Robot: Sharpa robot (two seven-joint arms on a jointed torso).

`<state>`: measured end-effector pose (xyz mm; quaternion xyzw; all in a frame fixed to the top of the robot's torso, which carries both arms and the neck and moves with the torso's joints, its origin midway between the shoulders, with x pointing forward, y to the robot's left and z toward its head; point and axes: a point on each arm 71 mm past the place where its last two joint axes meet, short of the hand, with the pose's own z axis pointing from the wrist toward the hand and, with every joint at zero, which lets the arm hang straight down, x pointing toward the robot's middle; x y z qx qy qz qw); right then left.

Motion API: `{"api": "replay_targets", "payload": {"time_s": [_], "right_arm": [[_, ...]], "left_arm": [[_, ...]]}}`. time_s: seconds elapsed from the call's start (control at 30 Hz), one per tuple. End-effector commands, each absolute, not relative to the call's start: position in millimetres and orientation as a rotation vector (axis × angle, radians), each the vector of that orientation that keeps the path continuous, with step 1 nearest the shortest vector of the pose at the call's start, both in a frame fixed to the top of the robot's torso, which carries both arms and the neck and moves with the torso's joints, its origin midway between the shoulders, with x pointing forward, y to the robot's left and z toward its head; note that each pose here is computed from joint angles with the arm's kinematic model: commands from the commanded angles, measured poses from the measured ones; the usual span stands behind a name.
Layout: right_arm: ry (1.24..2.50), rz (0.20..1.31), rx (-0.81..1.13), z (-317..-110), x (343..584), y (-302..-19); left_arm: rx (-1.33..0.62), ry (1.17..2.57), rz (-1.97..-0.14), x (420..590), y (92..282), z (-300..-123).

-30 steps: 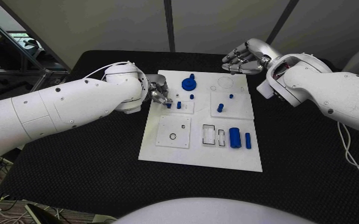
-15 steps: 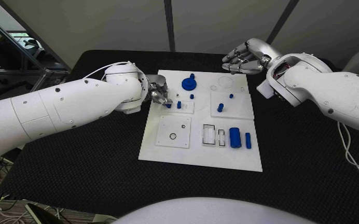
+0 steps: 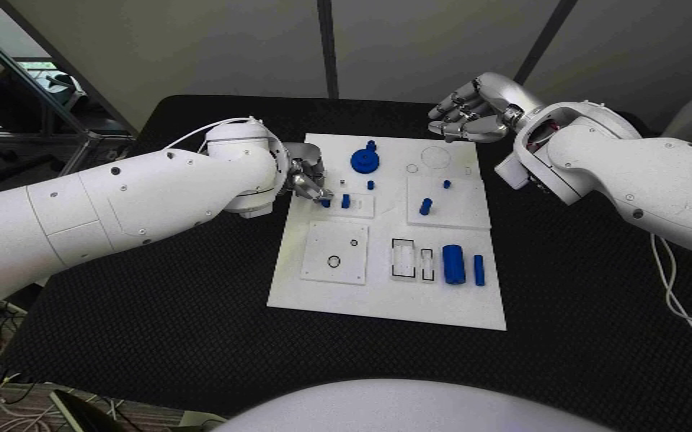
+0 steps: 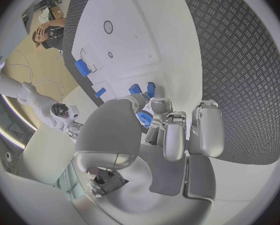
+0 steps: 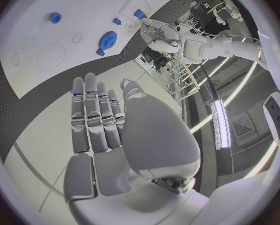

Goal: Assemble the parts on the task board

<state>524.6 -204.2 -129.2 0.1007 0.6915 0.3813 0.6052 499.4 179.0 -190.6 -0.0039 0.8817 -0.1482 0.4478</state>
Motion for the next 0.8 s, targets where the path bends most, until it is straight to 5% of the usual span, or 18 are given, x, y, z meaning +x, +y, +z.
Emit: {"api": "replay_targets", "payload": {"time_s": [0.03, 0.8], "right_arm": [[1.596, 0.892, 0.222, -127.7, 524.4, -202.8], [1.595, 0.891, 0.225, -127.8, 524.5, -203.7]], "left_arm": [[-0.007, 2.222, -0.367, 498.0, 176.5, -194.5], [-0.079, 2.241, -0.357, 504.1, 174.9, -198.1]]}}
